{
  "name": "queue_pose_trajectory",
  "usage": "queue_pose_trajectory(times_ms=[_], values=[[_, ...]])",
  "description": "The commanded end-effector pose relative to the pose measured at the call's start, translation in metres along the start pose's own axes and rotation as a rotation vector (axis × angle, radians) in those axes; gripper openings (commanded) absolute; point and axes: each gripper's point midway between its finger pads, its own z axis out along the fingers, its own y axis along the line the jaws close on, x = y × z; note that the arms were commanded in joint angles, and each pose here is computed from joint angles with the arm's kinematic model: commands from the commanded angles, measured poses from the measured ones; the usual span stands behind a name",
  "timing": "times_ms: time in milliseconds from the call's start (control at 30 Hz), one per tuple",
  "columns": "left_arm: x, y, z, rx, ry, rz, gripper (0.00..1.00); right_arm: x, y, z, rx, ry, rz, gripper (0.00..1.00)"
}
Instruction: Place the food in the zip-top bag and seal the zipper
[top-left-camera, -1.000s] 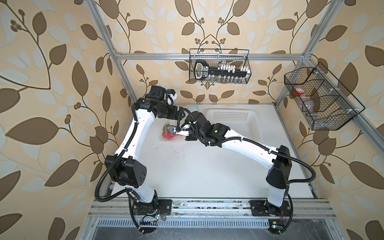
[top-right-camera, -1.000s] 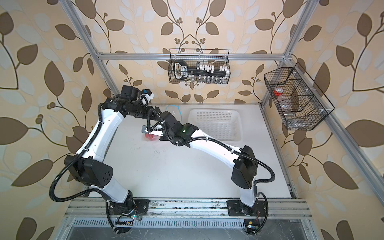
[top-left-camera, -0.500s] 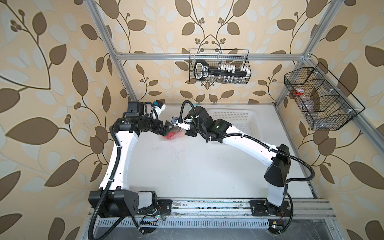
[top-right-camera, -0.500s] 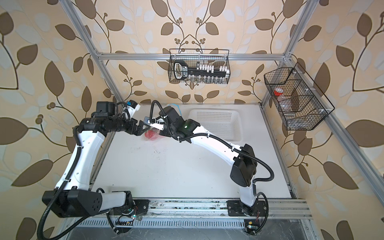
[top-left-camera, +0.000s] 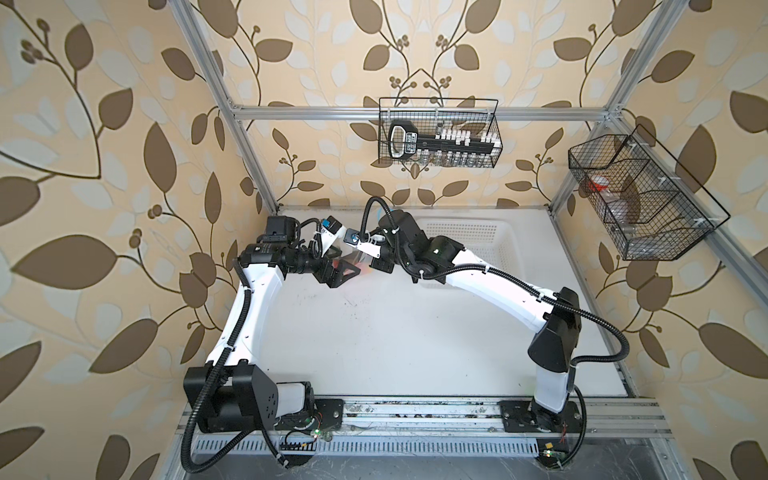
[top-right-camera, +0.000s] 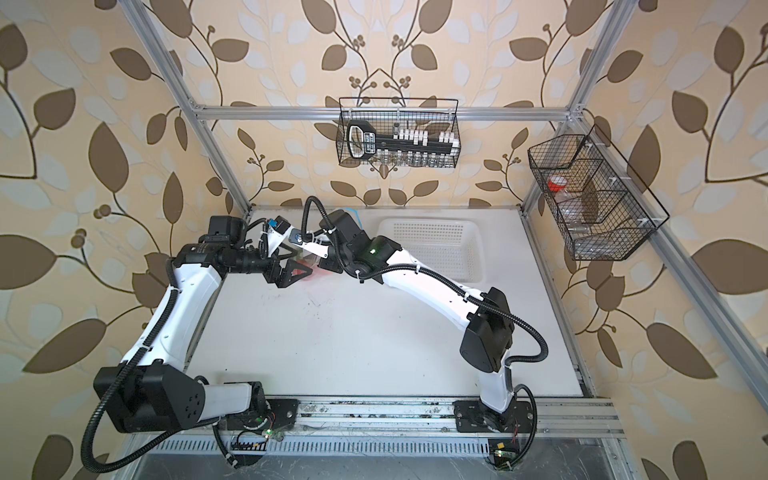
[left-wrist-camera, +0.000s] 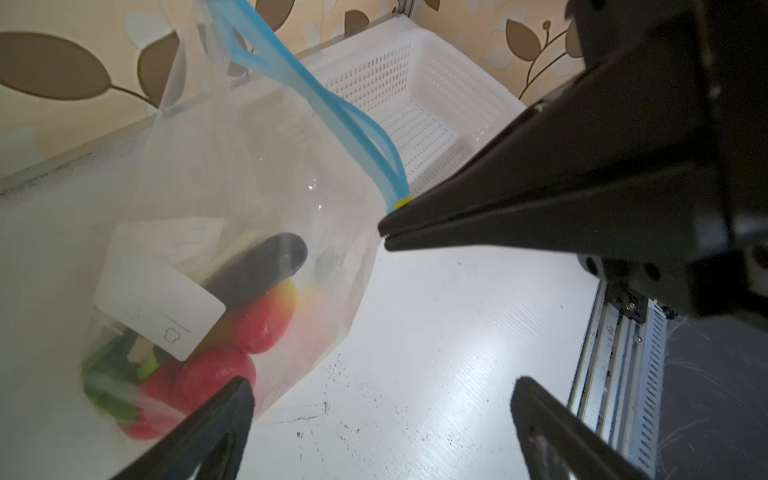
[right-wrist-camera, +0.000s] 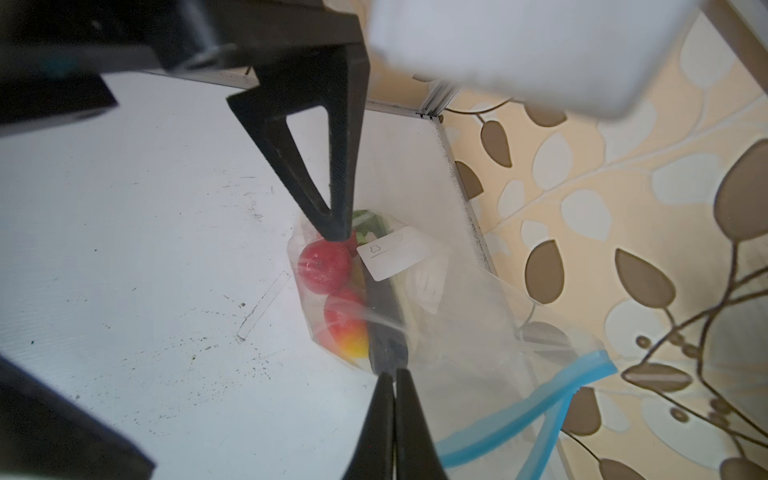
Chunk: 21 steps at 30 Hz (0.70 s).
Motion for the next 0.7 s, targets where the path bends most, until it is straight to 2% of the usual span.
queue_pose_trajectory(times_ms=[0, 100, 367, 600, 667], values=[[-0.021, -0.005, 0.000, 0.023, -0.084, 0.050, 0.99, -0.006, 0.001, 0.002, -0.021, -0.013, 0.029, 0.00], [-0.012, -0.014, 0.011, 0.020, 0.009, 0.108, 0.97, -0.009, 0.002, -0.001, -0.035, -0.034, 0.042, 0.00], [-0.021, 0.000, 0.023, -0.060, -0.064, 0.109, 0.92, -0.017, 0.003, -0.005, -0.054, -0.070, 0.061, 0.00], [-0.026, 0.004, 0.030, -0.031, -0.041, 0.070, 0.71, -0.018, 0.008, -0.008, -0.071, -0.080, 0.061, 0.00], [-0.026, 0.005, 0.031, -0.029, -0.040, 0.069, 0.68, -0.018, 0.008, -0.009, -0.071, -0.082, 0.064, 0.00]])
